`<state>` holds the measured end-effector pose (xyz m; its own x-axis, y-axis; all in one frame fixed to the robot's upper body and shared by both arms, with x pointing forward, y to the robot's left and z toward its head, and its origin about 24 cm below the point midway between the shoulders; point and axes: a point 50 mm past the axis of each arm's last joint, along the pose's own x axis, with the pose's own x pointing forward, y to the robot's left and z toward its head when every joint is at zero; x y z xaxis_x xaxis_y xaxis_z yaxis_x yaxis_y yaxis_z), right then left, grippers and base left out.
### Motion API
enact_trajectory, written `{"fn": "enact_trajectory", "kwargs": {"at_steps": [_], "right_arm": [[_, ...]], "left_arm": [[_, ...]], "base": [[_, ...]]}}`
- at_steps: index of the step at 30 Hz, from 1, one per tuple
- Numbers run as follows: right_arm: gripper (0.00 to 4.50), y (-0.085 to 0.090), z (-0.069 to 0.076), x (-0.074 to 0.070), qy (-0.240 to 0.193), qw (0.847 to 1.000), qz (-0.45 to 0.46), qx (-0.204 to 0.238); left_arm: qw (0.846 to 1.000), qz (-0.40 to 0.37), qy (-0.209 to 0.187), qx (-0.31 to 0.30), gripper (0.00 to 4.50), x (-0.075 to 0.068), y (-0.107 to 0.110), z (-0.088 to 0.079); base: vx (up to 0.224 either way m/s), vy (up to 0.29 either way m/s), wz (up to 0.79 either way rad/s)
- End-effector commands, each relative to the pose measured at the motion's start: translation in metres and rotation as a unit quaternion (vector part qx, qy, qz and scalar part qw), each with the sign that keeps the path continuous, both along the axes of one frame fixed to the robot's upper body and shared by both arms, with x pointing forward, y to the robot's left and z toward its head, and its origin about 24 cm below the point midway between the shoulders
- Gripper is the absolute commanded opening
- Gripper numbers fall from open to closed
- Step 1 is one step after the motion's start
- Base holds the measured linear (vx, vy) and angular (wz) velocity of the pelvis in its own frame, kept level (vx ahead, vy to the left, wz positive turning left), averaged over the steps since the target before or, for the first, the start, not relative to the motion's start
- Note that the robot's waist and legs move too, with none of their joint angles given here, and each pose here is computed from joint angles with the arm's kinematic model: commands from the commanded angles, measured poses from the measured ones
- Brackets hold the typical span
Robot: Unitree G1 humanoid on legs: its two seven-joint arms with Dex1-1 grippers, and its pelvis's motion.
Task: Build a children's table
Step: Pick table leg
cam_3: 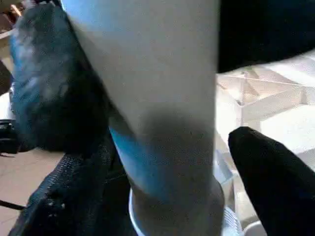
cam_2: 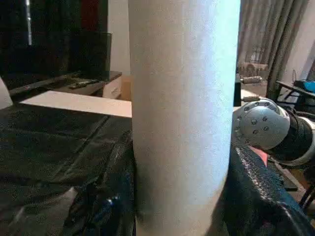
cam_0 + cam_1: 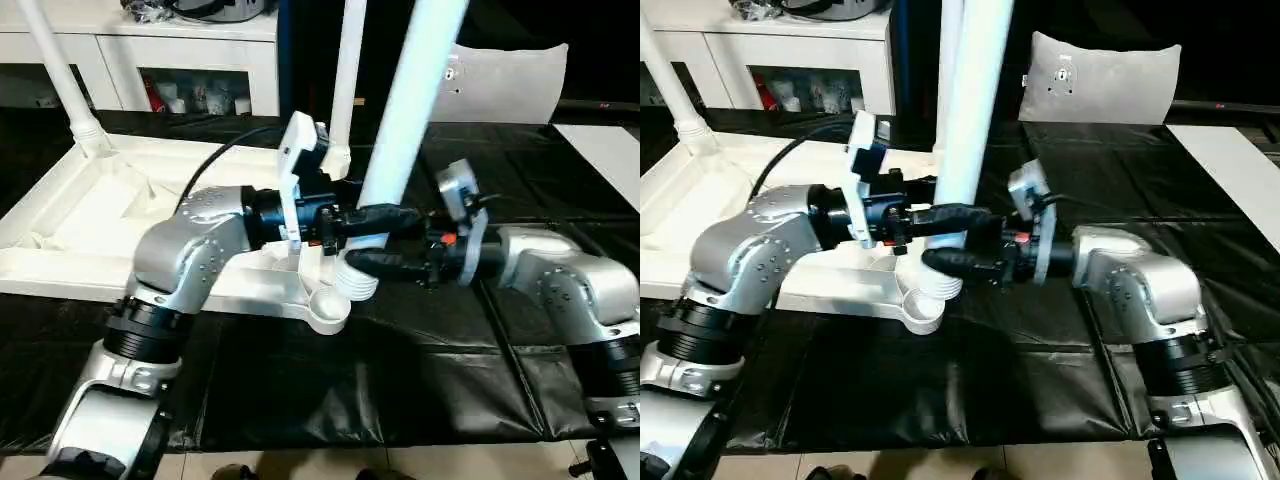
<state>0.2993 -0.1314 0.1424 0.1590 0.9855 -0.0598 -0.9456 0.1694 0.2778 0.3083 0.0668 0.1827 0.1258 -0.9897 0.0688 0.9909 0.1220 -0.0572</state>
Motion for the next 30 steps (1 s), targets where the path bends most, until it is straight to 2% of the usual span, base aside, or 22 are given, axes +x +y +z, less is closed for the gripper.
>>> {"fn": "enact_trajectory", "kwargs": {"at_steps": [1,16,24,28,29,30], "right_arm": [[3.68,0.001,0.006,0.002,-0.014,1.000,0.004,0.000],[2.29,0.001,0.004,0.002,-0.008,1.000,0.009,0.003],[2.06,0.001,0.003,0.001,-0.006,1.000,0.008,0.003],[2.04,0.002,0.001,0.002,-0.008,1.000,0.002,0.003],[2.03,0.002,0.001,0.002,-0.008,1.000,0.000,0.003],[2.03,0.002,0.000,0.002,-0.006,1.000,-0.002,0.004]], "left_arm": [[0.999,-0.013,-0.030,0.000,1.95,-0.002,-0.005,0.011],[0.999,-0.022,-0.030,0.005,1.95,-0.004,-0.008,0.009],[0.999,-0.005,-0.035,0.013,1.95,-0.002,-0.007,0.008],[0.998,-0.057,0.007,0.003,1.95,-0.013,-0.010,0.005],[0.998,-0.063,0.011,-0.001,2.51,-0.015,-0.010,0.005],[0.997,-0.071,0.006,0.003,2.51,-0.017,-0.011,0.004]], "base": [[0.000,0.000,0.00],[0.000,0.000,0.00],[0.000,0.000,0.00],[0.000,0.000,0.00],[0.000,0.000,0.00],[0.000,0.000,0.00]]}}
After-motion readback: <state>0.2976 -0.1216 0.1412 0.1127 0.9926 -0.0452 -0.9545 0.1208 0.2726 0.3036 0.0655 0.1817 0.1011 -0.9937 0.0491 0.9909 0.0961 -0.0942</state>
